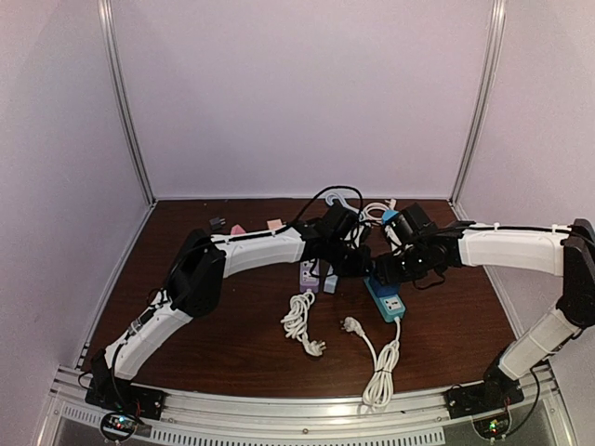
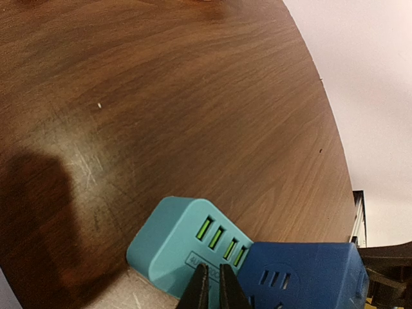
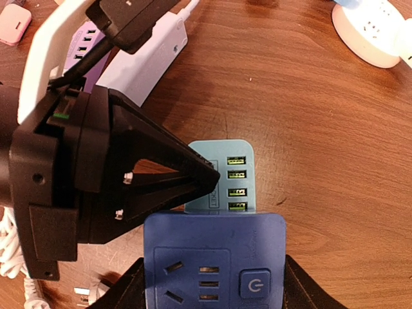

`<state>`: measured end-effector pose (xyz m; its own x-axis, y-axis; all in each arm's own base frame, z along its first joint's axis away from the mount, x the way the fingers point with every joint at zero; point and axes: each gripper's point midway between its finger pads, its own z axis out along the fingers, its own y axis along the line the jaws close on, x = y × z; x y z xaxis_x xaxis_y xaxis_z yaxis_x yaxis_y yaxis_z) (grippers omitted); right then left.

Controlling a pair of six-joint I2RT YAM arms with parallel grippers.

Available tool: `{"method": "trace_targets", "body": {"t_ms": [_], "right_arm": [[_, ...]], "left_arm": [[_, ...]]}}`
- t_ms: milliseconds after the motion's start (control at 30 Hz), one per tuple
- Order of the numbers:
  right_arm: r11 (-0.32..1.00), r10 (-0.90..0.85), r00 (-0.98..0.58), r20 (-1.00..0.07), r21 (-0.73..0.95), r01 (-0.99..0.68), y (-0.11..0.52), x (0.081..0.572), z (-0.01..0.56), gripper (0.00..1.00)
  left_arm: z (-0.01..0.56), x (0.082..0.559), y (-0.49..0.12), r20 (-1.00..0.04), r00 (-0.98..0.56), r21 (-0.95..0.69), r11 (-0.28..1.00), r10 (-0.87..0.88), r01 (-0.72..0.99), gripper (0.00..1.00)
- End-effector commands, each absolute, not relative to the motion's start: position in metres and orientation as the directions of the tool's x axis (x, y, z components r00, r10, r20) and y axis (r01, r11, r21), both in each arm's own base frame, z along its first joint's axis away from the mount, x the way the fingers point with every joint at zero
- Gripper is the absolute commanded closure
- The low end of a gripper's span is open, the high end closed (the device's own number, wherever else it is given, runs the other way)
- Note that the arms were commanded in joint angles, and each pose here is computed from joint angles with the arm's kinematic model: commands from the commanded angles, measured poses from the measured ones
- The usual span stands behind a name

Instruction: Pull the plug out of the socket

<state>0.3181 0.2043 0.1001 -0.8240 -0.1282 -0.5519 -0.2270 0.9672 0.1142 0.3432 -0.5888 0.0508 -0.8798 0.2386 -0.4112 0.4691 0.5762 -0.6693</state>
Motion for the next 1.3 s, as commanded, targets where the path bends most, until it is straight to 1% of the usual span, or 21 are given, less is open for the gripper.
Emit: {"method": "trace_targets", "body": {"t_ms": [0, 167, 667, 833, 1033, 1267], "right_arm": [[0.952, -0.062, -0.689, -0.723, 0.164, -0.258, 0.226, 0.344, 0.152, 0.66], [0.951, -0.099, -0.674, -0.732, 0.130, -0.281, 0.230, 0.337, 0.150, 0.66], [0.942, -0.117, -0.661, -0.742, 0.127, -0.309, 0.228, 0.328, 0.158, 0.66], [0.965, -0.102, -0.676, -0.730, 0.092, -0.244, 0.213, 0.329, 0.157, 0.66], [0.984, -0.002, -0.685, -0.728, 0.121, -0.131, 0.179, 0.340, 0.165, 0.66], [0.976, 0.152, -0.678, -0.719, 0.218, -0.013, 0.149, 0.363, 0.168, 0.65]], "left_arm": [[-0.030, 0.304, -0.563, -0.228, -0.911, -0.589, 0.696, 0.345, 0.411, 0.91], [-0.031, 0.303, -0.562, -0.226, -0.911, -0.585, 0.699, 0.345, 0.410, 0.92], [-0.033, 0.304, -0.561, -0.220, -0.913, -0.581, 0.706, 0.343, 0.405, 0.92], [-0.025, 0.305, -0.564, -0.234, -0.908, -0.587, 0.694, 0.348, 0.418, 0.92], [0.009, 0.316, -0.576, -0.299, -0.894, -0.608, 0.655, 0.335, 0.448, 0.91], [0.079, 0.339, -0.584, -0.437, -0.854, -0.611, 0.604, 0.282, 0.512, 0.90]]}}
